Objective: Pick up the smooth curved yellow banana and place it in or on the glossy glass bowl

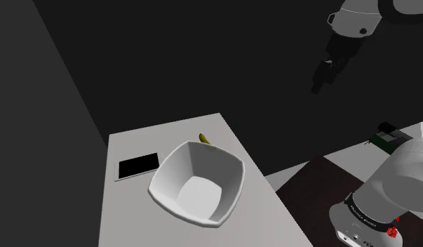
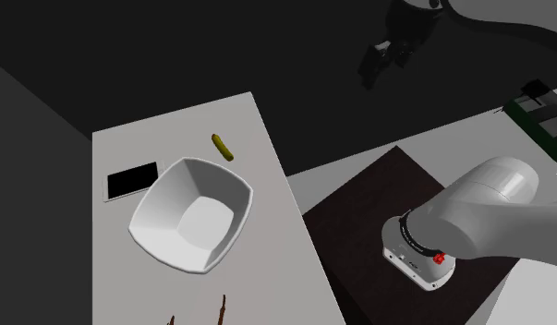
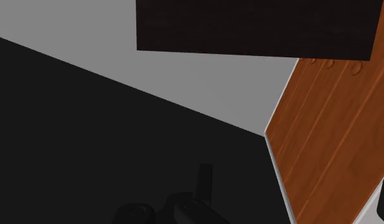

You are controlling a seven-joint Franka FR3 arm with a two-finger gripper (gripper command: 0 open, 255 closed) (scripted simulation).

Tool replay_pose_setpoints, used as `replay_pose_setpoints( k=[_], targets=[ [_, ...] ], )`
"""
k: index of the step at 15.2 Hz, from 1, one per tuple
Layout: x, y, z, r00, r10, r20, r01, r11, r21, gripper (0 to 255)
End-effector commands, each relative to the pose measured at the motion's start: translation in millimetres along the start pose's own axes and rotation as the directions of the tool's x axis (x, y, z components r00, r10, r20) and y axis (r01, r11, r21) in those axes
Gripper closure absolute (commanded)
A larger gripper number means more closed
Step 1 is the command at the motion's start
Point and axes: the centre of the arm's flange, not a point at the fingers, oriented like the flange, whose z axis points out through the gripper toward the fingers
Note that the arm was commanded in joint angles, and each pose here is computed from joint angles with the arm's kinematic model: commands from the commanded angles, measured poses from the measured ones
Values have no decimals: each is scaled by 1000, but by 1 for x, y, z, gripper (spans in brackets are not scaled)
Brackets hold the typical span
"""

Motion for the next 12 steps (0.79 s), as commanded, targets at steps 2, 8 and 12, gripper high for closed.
replay_pose_setpoints(
  k=[2,8,12],
  targets=[
    [6,-11,5,1000,0,0,0,1000,-1,0],
    [39,-76,37,1000,-1,3,1,1000,-7,0],
    [62,-120,58,1000,-2,5,2,1000,-10,0]
  ],
)
